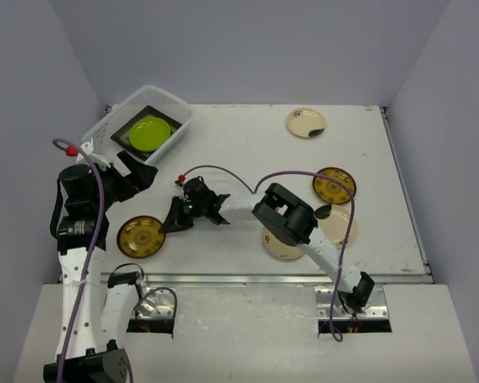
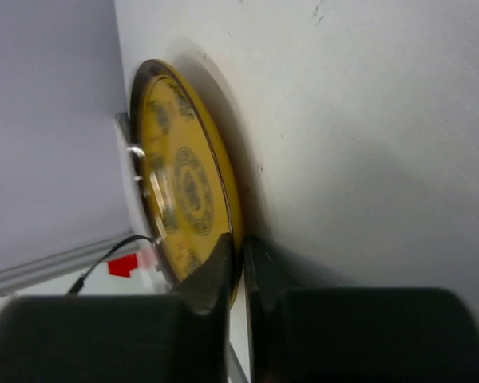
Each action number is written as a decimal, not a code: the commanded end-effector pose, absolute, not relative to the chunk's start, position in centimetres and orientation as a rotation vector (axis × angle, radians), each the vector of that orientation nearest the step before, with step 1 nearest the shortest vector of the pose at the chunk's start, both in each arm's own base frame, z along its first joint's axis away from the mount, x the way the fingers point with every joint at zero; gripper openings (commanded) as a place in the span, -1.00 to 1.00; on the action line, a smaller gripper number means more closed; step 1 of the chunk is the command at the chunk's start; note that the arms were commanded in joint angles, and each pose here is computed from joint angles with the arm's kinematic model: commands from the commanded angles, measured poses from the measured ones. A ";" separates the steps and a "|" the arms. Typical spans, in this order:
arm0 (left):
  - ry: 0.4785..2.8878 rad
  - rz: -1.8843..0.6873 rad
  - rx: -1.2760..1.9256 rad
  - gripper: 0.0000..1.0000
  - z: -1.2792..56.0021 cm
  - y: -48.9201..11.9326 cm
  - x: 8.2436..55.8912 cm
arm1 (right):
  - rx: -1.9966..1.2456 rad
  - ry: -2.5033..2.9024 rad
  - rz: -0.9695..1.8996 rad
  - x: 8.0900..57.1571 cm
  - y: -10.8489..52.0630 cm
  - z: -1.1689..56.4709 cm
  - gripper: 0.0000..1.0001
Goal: Place the plates into the plastic bin on the countertop
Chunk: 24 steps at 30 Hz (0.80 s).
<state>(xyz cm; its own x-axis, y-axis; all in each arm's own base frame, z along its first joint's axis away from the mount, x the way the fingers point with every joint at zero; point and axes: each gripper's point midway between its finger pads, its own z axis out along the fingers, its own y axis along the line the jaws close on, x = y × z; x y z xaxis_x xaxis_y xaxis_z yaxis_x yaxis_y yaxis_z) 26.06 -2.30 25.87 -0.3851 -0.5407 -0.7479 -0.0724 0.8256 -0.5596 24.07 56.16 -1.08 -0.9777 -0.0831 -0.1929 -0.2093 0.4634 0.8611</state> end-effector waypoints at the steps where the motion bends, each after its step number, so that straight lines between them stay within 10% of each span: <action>1: 1.902 -0.492 -0.412 1.00 26.2 -1.8 26.3 | -0.086 2.765 1.338 23.3 53.2 -7.1 -1.00; 14: 2.012 -0.922 -0.356 1.00 19.4 -7.5 27.7 | -0.063 2.433 1.080 30.9 32.7 8.5 -1.00; 24: 1.978 -1.306 -0.212 0.73 17.8 -15.7 29.0 | -0.120 2.290 1.410 29.9 30.0 14.5 -1.00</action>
